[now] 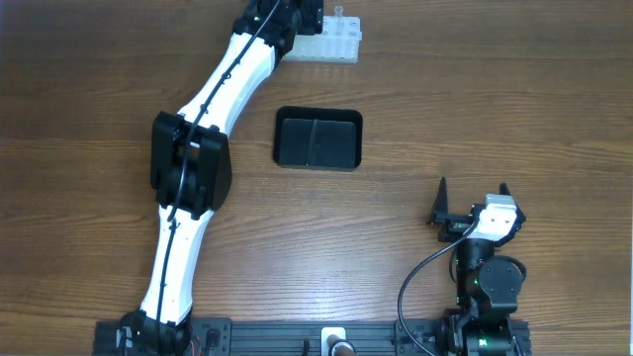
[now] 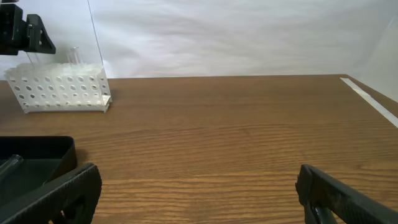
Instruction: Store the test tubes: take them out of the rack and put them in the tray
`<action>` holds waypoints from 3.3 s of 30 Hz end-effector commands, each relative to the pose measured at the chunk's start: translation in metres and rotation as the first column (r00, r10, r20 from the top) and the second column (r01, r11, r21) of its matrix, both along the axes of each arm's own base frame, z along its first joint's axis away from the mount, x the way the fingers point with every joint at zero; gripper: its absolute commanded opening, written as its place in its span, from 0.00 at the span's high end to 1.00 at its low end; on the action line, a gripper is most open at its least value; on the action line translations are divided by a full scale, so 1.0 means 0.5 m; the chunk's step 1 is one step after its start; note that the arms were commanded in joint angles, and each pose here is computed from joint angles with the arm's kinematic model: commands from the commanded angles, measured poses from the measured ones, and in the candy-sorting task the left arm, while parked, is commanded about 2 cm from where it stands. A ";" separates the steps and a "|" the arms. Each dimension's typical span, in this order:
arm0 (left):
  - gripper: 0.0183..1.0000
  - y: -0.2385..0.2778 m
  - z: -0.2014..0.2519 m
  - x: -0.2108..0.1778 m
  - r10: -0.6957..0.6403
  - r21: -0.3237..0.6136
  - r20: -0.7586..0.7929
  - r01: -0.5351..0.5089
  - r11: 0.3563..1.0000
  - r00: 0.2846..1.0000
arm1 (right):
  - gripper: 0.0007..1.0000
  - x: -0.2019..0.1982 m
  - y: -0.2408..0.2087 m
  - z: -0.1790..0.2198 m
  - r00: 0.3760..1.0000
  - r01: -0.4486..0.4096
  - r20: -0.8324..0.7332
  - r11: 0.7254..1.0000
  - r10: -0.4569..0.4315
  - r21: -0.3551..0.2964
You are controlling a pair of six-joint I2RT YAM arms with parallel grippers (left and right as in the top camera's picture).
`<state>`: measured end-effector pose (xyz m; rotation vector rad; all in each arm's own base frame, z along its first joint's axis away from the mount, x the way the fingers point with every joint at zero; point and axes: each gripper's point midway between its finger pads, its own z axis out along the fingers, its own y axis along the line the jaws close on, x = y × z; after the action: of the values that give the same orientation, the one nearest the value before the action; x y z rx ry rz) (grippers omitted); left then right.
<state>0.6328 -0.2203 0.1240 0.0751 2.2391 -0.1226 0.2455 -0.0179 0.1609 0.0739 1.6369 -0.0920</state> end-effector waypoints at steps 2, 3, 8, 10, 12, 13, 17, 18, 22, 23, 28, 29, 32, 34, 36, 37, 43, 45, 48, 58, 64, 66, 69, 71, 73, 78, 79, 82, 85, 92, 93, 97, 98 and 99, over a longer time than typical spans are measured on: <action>0.22 -0.005 -0.007 0.005 -0.019 0.001 0.002 0.019 1.000 1.000 | 0.01 0.000 0.006 -0.004 1.000 -0.015 0.001 1.000 0.015 0.001; 0.22 -0.006 -0.007 0.005 -0.022 -0.002 0.001 0.022 1.000 1.000 | 0.01 0.000 0.006 -0.004 1.000 -0.015 0.001 1.000 0.015 0.001; 0.28 -0.008 -0.009 0.005 -0.025 -0.004 0.000 0.025 1.000 1.000 | 0.01 0.000 0.006 -0.004 1.000 -0.015 0.001 1.000 0.015 0.001; 0.37 -0.008 -0.010 0.005 -0.025 -0.003 -0.001 0.025 1.000 1.000 | 0.01 0.000 0.006 -0.004 1.000 -0.015 0.001 1.000 0.015 0.001; 0.44 -0.009 -0.010 0.004 -0.028 -0.006 -0.002 0.028 1.000 1.000 | 0.01 0.000 0.006 -0.004 1.000 -0.015 0.001 1.000 0.015 0.001; 0.47 -0.011 -0.010 0.004 -0.031 -0.008 -0.003 0.031 0.999 1.000 | 0.01 0.000 0.006 -0.004 1.000 -0.015 0.001 1.000 0.015 0.001; 0.56 -0.012 -0.010 0.004 -0.032 -0.008 -0.003 0.032 0.999 0.999 | 0.01 0.000 0.006 -0.004 1.000 -0.015 0.001 1.000 0.015 0.001; 0.58 -0.012 -0.010 0.004 -0.032 -0.008 -0.004 0.032 0.999 0.999 | 0.01 0.000 0.006 -0.004 1.000 -0.015 0.001 1.000 0.015 0.001; 0.70 -0.014 -0.010 0.003 -0.036 -0.011 -0.004 0.036 0.999 0.999 | 0.01 0.000 0.006 -0.004 1.000 -0.015 0.001 1.000 0.015 0.001; 0.75 -0.014 -0.010 0.003 -0.037 -0.012 -0.005 0.037 0.999 0.999 | 0.01 0.000 0.006 -0.004 1.000 -0.015 0.001 1.000 0.015 0.001; 0.81 -0.015 -0.011 0.003 -0.038 -0.012 -0.005 0.038 0.999 0.999 | 0.01 0.000 0.006 -0.004 1.000 -0.015 0.001 1.000 0.015 0.001; 0.82 -0.015 -0.010 0.003 -0.038 -0.012 -0.005 0.038 0.999 0.999 | 0.01 0.000 0.006 -0.004 1.000 -0.015 0.001 1.000 0.015 0.001; 0.85 -0.015 -0.010 0.002 -0.039 -0.012 -0.005 0.038 0.999 0.999 | 0.01 0.000 0.006 -0.004 1.000 -0.015 0.001 1.000 0.015 0.001; 0.89 -0.015 -0.010 0.002 -0.039 -0.012 -0.005 0.038 0.999 0.999 | 0.01 0.000 0.006 -0.004 1.000 -0.015 0.001 1.000 0.015 0.001; 0.90 -0.015 -0.010 0.002 -0.039 -0.012 -0.005 0.038 0.999 0.999 | 0.01 0.000 0.006 -0.004 1.000 -0.015 0.001 1.000 0.015 0.001; 0.90 -0.015 -0.010 0.002 -0.039 -0.012 -0.005 0.038 0.999 0.999 | 0.01 0.000 0.006 -0.004 1.000 -0.015 0.001 1.000 0.015 0.001; 0.97 -0.017 -0.010 0.002 -0.040 -0.013 -0.005 0.040 0.999 0.999 | 0.01 0.000 0.006 -0.004 1.000 -0.015 0.001 1.000 0.015 0.001; 0.98 -0.018 -0.010 0.002 -0.041 -0.012 -0.004 0.041 0.999 0.999 | 0.01 0.000 0.006 -0.004 1.000 -0.015 0.001 1.000 0.015 0.001; 0.98 -0.020 -0.010 0.001 -0.042 -0.012 -0.004 0.042 0.999 0.999 | 0.01 0.000 0.006 -0.004 1.000 -0.015 0.001 1.000 0.015 0.001; 0.98 -0.021 0.001 0.003 -0.042 -0.014 0.002 0.042 0.999 0.999 | 0.01 0.000 0.006 -0.004 1.000 -0.015 0.001 1.000 0.015 0.001; 0.98 -0.018 0.010 -0.004 -0.042 -0.008 -0.016 0.042 0.999 0.999 | 0.01 0.000 0.006 -0.004 1.000 -0.015 0.001 1.000 0.015 0.001; 0.98 -0.018 0.013 -0.005 -0.042 -0.007 -0.018 0.042 0.999 0.999 | 0.01 0.000 0.006 -0.004 1.000 -0.015 0.001 1.000 0.015 0.001; 0.98 -0.018 0.025 -0.007 -0.043 -0.009 -0.012 0.043 0.999 0.999 | 0.01 0.000 0.006 -0.004 1.000 -0.015 0.001 1.000 0.015 0.001; 0.98 -0.019 0.036 -0.008 -0.044 -0.011 -0.004 0.044 0.999 0.999 | 0.01 0.000 0.006 -0.004 1.000 -0.015 0.001 1.000 0.015 0.001; 0.98 -0.020 0.046 -0.009 -0.045 -0.014 0.003 0.045 0.999 0.999 | 0.01 0.000 0.006 -0.004 1.000 -0.015 0.001 1.000 0.015 0.001; 0.98 -0.019 0.077 -0.010 -0.045 -0.022 0.026 0.045 0.999 0.999 | 0.01 0.000 0.006 -0.004 1.000 -0.015 0.001 1.000 0.015 0.001; 0.98 -0.019 0.086 -0.011 -0.044 -0.025 0.033 0.045 0.999 0.998 | 0.01 0.000 0.006 -0.004 1.000 -0.015 0.001 1.000 0.015 0.001; 0.98 -0.018 0.103 -0.012 -0.044 -0.029 0.046 0.046 0.999 0.998 | 0.01 0.000 0.006 -0.004 1.000 -0.015 0.001 1.000 0.015 0.001; 0.98 -0.018 0.122 -0.013 -0.044 -0.034 0.060 0.046 0.998 0.997 | 0.01 0.000 0.006 -0.004 1.000 -0.015 0.001 1.000 0.015 0.001; 0.98 -0.015 0.178 -0.019 -0.043 -0.048 0.103 0.048 0.998 0.994 | 0.01 0.000 0.006 -0.004 1.000 -0.015 0.001 1.000 0.015 0.001; 0.98 -0.015 0.184 -0.020 -0.043 -0.050 0.107 0.048 0.998 0.993 | 0.01 0.000 0.006 -0.004 1.000 -0.015 0.001 1.000 0.015 0.001; 0.98 -0.013 0.220 -0.026 -0.046 -0.053 0.135 0.054 0.997 0.990 | 0.01 0.000 0.006 -0.004 1.000 -0.015 0.001 1.000 0.015 0.001; 0.98 -0.013 0.229 -0.027 -0.049 -0.052 0.144 0.057 0.997 0.988 | 0.01 0.000 0.006 -0.004 1.000 -0.015 0.001 1.000 0.015 0.001; 0.98 -0.012 0.242 -0.028 -0.055 -0.046 0.157 0.063 0.997 0.986 | 0.01 0.000 0.006 -0.004 1.000 -0.015 0.001 1.000 0.015 0.001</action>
<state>0.6233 -0.2247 0.1863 0.0971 2.1807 -0.1742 0.2455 -0.0179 0.1608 0.0742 1.6372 -0.0917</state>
